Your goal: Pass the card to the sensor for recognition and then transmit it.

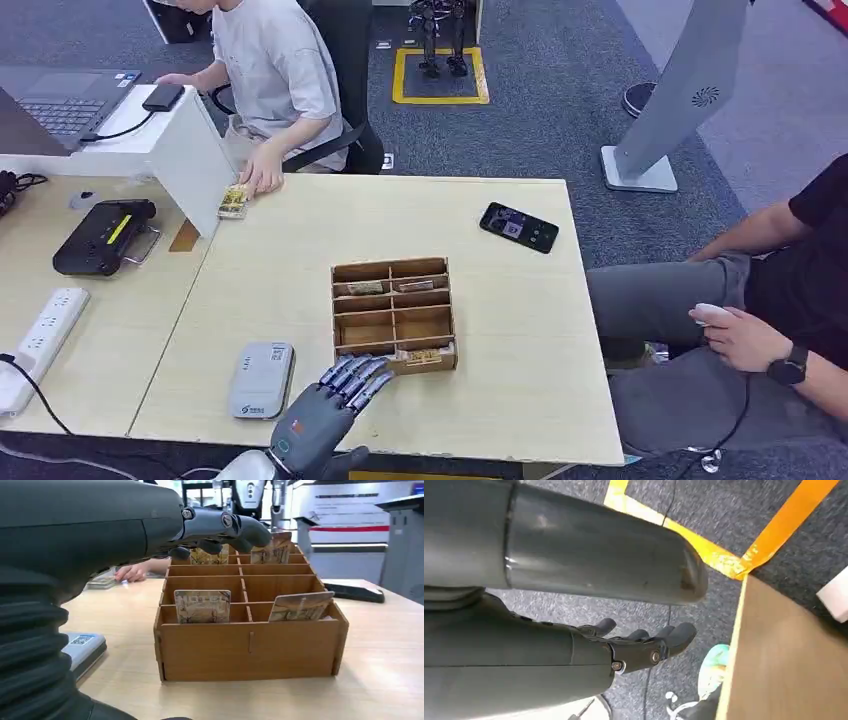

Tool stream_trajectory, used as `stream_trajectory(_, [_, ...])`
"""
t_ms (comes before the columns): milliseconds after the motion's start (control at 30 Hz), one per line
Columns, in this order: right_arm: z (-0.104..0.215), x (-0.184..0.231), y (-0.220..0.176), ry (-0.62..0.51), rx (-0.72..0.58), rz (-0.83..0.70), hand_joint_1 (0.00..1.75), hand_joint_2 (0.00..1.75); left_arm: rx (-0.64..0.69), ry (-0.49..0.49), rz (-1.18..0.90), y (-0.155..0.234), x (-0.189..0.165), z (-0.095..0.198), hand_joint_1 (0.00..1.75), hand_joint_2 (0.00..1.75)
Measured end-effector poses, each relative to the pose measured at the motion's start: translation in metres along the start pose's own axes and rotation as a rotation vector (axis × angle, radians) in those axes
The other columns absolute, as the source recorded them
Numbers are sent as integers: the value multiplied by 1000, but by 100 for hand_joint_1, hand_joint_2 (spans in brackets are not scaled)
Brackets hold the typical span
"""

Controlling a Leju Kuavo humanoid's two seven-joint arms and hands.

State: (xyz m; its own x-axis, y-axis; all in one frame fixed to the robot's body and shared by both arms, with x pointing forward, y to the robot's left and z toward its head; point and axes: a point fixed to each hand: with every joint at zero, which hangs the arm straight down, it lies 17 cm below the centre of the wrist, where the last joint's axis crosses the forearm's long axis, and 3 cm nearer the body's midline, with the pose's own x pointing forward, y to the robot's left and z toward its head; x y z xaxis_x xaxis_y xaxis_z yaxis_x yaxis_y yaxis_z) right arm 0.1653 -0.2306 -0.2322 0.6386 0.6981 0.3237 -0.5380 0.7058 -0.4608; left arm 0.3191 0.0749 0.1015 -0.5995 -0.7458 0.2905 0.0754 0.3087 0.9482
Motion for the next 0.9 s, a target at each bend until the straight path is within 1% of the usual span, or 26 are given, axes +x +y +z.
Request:
stream_trajectory(100, [0, 4, 2, 3, 6, 0, 0, 0, 9, 27, 22, -2, 0, -11, 0, 175])
stream_trajectory(300, [4, -1, 4, -1, 8, 20, 0, 0, 35, 75, 40, -1, -8, -21, 0, 175])
stream_trajectory(400, [6, -3, 7, -2, 15, 20, 0, 0, 39, 97, 52, -2, -12, -24, 0, 175])
stream_trajectory(733, [4, 12, 8, -41, 3, 1, 0, 0, 52, 154, 66, -3, -24, -29, 0, 175])
stream_trajectory(900, [1, 21, 8, -57, 6, 4, 0, 0, 50, 193, 61, -5, -38, -29, 0, 175])
